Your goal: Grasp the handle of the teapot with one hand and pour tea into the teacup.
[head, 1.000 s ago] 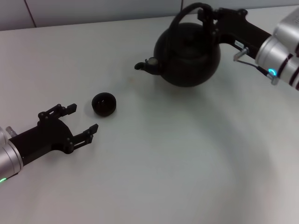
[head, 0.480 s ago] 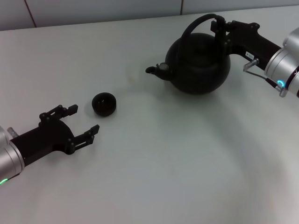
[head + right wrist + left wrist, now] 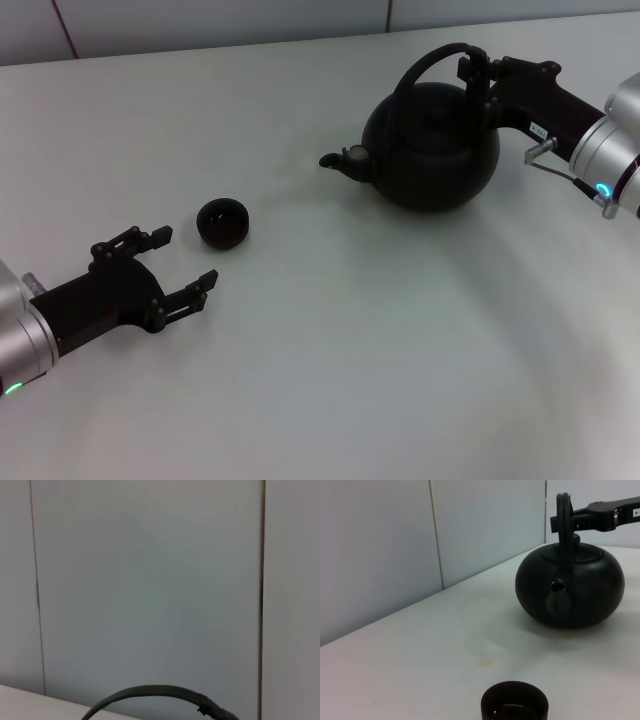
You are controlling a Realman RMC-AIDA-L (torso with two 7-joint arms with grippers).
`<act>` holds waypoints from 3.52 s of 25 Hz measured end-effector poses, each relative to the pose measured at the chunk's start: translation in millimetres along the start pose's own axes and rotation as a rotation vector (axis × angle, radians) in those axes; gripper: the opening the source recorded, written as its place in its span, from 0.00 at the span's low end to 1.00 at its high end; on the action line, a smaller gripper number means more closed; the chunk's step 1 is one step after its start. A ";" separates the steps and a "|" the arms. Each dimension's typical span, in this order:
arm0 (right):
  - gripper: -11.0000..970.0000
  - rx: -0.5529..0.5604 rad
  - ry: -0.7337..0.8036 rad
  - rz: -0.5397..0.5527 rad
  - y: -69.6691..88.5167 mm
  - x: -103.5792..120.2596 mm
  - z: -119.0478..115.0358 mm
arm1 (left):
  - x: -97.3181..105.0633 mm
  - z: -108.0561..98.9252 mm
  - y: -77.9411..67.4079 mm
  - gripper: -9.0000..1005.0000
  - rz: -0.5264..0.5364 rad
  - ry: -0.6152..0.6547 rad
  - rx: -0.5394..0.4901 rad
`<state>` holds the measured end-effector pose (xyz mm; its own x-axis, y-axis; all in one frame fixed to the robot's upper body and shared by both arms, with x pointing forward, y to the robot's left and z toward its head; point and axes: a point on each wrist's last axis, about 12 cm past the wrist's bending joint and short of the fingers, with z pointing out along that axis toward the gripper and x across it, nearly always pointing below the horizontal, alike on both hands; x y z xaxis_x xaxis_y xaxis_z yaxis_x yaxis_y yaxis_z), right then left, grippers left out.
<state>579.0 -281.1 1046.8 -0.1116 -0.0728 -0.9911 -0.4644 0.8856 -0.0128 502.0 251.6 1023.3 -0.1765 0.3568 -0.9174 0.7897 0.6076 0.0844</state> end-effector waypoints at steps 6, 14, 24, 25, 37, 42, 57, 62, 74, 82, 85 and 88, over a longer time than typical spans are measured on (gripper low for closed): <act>0.10 0.027 0.005 0.002 -1.5 6.0 -5.0 | -0.1 0.1 -0.4 0.79 0.001 -0.001 0.002; 0.10 0.000 -0.022 -0.006 5.3 10.8 -12.7 | -0.1 0.1 -0.6 0.79 0.002 -0.001 0.004; 0.24 0.013 -0.052 0.015 3.5 13.9 -24.8 | -1.4 1.0 -0.6 0.79 0.006 -0.003 0.009; 0.29 0.010 -0.057 0.016 3.9 14.3 -26.6 | -1.4 1.0 -0.6 0.79 0.006 -0.004 0.009; 0.82 -0.020 -0.177 0.091 14.7 31.3 -92.6 | 0.0 -1.7 -0.7 0.79 -0.002 -0.002 0.001; 0.84 -0.182 -0.220 0.110 32.6 28.5 -107.4 | 1.2 -2.3 -1.0 0.79 -0.005 0.001 0.001; 0.86 -0.566 0.150 -0.032 67.5 17.5 -16.6 | -1.1 -0.1 -2.5 0.79 -0.006 -0.005 0.009; 0.85 -0.574 0.189 -0.057 69.5 14.1 -4.5 | -1.0 0.2 -3.2 0.79 -0.011 -0.005 0.011; 0.85 -0.577 0.195 -0.066 69.7 8.8 3.0 | -2.5 0.1 -3.0 0.79 -0.015 -0.009 0.010; 0.85 -0.576 0.195 -0.066 69.7 8.5 3.4 | -2.4 -0.3 -3.2 0.79 -0.016 -0.010 0.009; 0.85 -0.576 0.194 -0.067 69.6 8.3 3.5 | -2.3 -0.4 -3.3 0.79 -0.016 -0.010 0.009; 0.85 -0.576 0.194 -0.067 69.6 8.2 3.6 | -2.0 -0.8 -3.5 0.79 -0.017 -0.009 0.008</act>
<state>549.0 -218.5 1037.3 -0.1989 -0.2500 -0.9476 -0.8702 0.4898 0.0534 499.1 249.4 1025.2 -0.1840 0.3400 -0.9222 0.7917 0.6074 0.0659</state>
